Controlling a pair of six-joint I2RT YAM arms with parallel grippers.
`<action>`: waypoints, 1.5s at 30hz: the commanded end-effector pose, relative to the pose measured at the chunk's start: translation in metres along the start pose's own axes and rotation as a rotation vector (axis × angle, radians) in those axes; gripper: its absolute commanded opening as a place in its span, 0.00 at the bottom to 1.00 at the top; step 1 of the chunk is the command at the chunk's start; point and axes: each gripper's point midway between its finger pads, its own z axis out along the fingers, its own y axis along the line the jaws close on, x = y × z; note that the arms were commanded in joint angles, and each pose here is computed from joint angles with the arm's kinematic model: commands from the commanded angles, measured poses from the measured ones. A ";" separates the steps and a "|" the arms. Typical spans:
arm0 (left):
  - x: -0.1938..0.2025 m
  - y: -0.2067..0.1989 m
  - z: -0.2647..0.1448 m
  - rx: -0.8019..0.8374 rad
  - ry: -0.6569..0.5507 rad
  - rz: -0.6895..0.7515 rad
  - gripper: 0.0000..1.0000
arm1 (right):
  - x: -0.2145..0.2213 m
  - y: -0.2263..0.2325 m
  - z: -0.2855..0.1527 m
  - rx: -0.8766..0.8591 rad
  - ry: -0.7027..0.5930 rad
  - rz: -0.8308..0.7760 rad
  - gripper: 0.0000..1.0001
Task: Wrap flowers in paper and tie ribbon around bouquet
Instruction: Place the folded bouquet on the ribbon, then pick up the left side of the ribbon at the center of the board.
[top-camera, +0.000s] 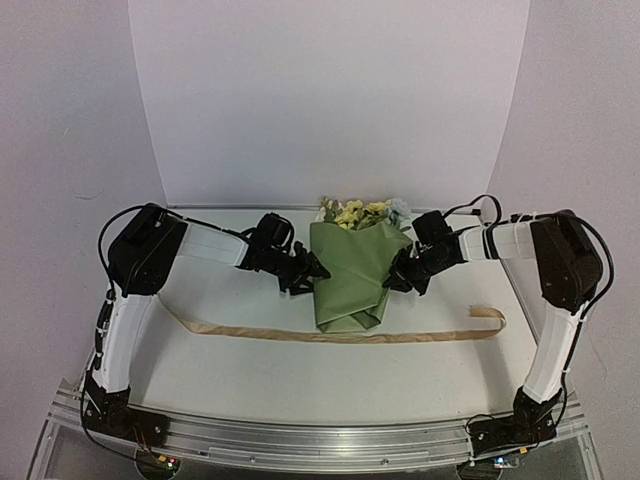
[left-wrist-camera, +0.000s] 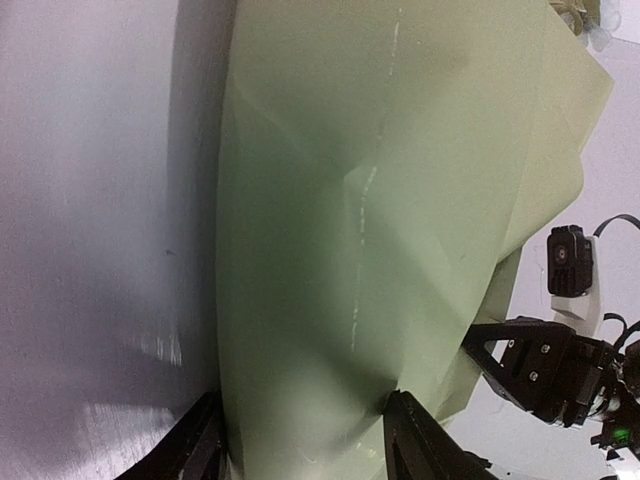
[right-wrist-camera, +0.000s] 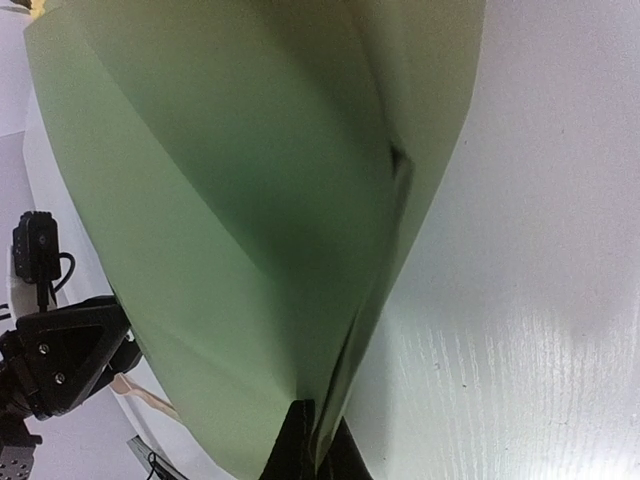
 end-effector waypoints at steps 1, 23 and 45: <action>0.005 -0.039 -0.032 0.039 -0.013 0.031 0.54 | 0.016 0.022 -0.009 -0.028 0.039 -0.011 0.00; 0.082 0.008 -0.114 -0.090 -0.092 -0.016 0.60 | 0.114 0.035 -0.020 0.010 0.085 -0.066 0.00; 0.092 0.065 -0.188 -0.246 -0.359 -0.149 0.56 | 0.153 0.037 -0.029 -0.017 -0.092 0.024 0.00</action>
